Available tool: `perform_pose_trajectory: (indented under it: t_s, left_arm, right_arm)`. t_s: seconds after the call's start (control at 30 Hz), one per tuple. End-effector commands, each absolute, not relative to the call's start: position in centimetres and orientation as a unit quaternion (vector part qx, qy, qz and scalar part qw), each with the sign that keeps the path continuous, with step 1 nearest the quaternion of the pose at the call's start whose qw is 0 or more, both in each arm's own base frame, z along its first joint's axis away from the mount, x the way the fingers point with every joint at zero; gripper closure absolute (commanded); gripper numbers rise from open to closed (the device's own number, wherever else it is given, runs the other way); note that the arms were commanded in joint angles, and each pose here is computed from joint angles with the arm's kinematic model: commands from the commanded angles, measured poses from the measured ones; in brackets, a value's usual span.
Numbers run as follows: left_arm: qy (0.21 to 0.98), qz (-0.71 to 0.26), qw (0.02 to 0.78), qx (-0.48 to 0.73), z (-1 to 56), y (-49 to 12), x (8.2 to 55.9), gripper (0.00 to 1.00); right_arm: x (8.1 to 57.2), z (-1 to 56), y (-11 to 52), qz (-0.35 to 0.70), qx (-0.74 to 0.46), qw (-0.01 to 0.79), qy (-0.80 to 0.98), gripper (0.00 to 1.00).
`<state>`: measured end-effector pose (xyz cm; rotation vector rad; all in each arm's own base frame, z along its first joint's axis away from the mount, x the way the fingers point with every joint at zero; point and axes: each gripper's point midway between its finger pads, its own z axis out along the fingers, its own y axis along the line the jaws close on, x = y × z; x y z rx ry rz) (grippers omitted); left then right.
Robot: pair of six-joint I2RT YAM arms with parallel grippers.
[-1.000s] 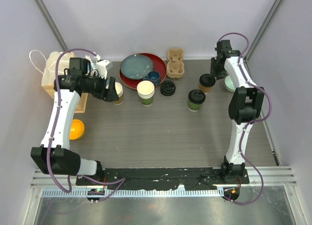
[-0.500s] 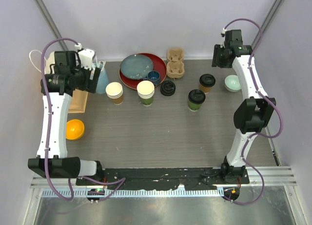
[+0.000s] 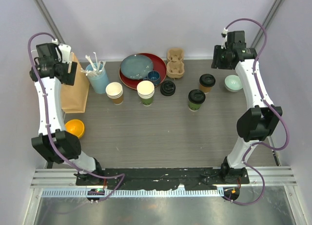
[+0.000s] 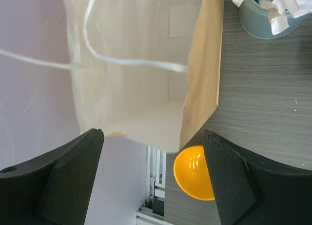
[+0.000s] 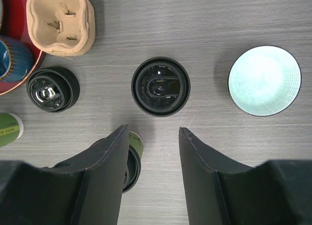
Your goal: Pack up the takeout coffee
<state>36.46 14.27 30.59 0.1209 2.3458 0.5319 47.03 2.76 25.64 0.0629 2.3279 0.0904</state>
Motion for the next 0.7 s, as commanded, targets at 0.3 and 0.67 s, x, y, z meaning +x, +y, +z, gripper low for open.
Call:
perform_pose_trajectory:
  t_s: [0.3, 0.67]
  left_arm:
    - [0.931, 0.119, 0.337, 0.069, 26.9, 14.3, 40.9, 0.3]
    - [0.925, 0.104, 0.357, 0.074, 29.4, 12.9, 39.5, 1.0]
  right_arm:
    - [44.2, 28.2, 2.4, 0.014, 0.026, 0.415, 0.909, 0.49]
    - [43.3, 27.9, 2.2, 0.008, 0.015, 0.413, 0.91, 0.5]
